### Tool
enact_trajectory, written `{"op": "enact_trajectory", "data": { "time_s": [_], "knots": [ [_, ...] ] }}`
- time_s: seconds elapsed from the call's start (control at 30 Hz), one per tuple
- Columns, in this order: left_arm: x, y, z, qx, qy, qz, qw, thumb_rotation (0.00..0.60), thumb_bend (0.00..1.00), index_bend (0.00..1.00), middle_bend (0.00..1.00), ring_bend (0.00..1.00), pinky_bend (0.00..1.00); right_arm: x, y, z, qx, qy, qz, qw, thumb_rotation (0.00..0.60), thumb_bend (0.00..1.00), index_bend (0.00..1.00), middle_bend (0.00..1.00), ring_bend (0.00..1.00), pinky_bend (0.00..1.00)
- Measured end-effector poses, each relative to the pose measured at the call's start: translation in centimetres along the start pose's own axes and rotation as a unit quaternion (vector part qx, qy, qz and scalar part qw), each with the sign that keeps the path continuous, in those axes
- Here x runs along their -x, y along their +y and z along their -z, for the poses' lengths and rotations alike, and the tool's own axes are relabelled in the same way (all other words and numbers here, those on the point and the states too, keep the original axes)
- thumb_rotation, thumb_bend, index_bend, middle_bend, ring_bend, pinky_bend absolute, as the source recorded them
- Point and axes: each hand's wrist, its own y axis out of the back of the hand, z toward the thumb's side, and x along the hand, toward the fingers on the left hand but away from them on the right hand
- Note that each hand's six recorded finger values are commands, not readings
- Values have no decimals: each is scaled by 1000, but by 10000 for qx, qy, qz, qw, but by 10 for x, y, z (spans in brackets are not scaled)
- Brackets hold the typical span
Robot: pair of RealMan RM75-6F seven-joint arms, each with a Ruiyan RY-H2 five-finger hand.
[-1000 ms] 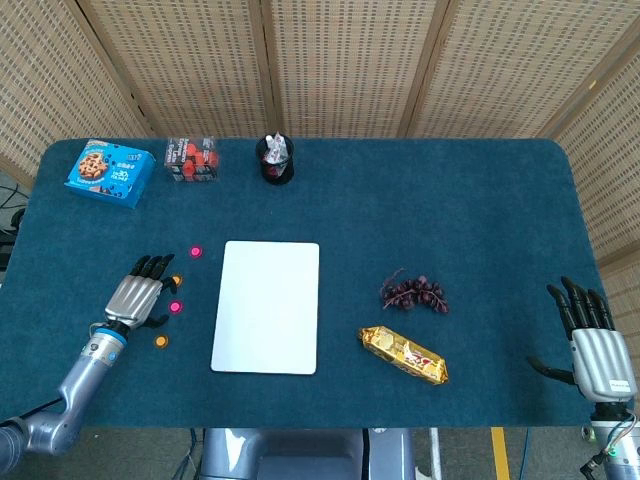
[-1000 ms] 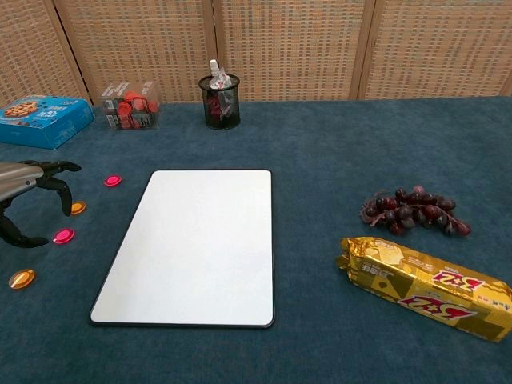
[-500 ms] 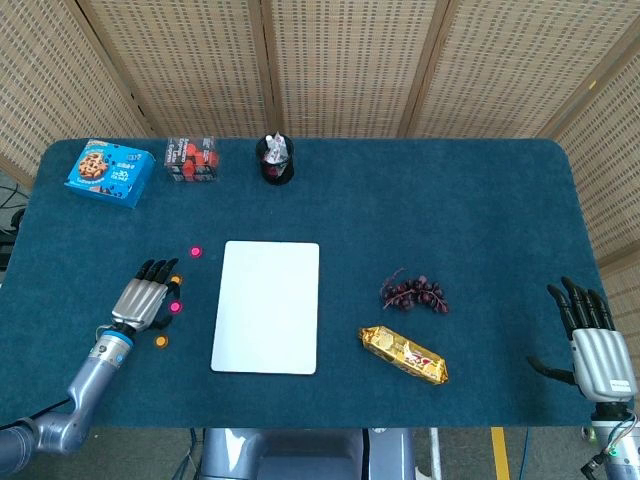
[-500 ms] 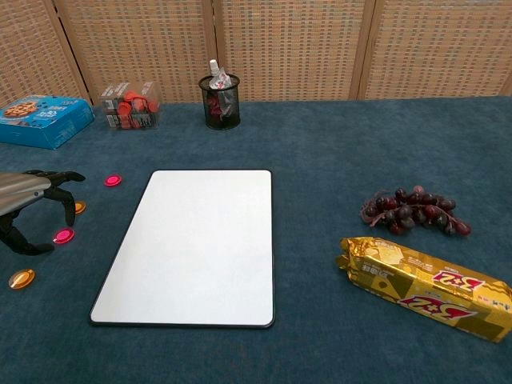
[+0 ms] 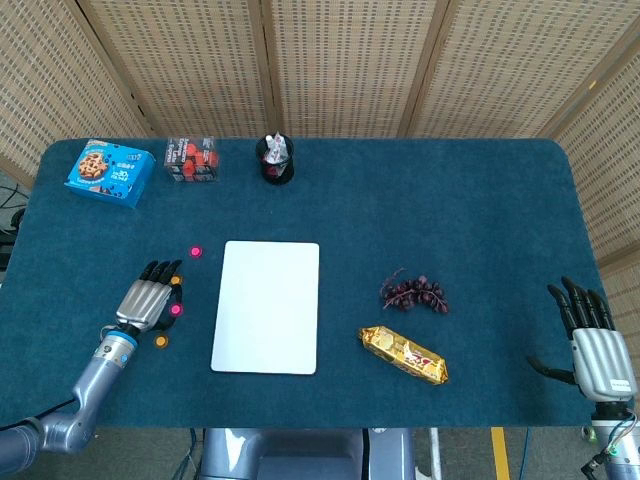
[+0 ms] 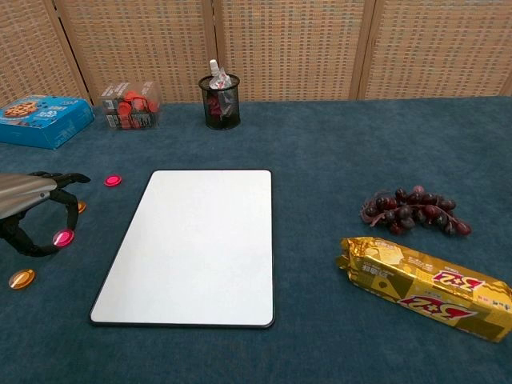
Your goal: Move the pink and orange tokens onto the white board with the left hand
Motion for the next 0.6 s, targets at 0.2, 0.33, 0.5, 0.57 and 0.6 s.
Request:
{"op": "enact_trajectory", "data": {
  "time_s": [0.2, 0.33, 0.5, 0.57, 0.6],
  "knots": [
    [8, 18, -20, 184, -297, -136, 9993, 600, 310, 569, 0, 0, 0, 0, 0, -1, 15, 1, -10, 10000, 600, 0, 0, 0, 0, 0],
    [14, 29, -50, 323, -683, -160, 9970, 600, 307, 569, 0, 0, 0, 0, 0, -1, 22, -5, -14, 10000, 600, 0, 0, 0, 0, 0],
    [22, 29, -87, 242, -1131, -25, 9933, 600, 302, 569, 0, 0, 0, 0, 0, 0, 44, -18, -25, 10000, 600, 0, 0, 0, 0, 0],
    [26, 24, -98, 165, -1255, 64, 9919, 600, 300, 569, 0, 0, 0, 0, 0, 0, 51, -21, -31, 10000, 600, 0, 0, 0, 0, 0],
    [28, 22, -102, 134, -1295, 97, 9914, 600, 299, 569, 0, 0, 0, 0, 0, 1, 52, -21, -34, 10000, 600, 0, 0, 0, 0, 0]
  ]
}}
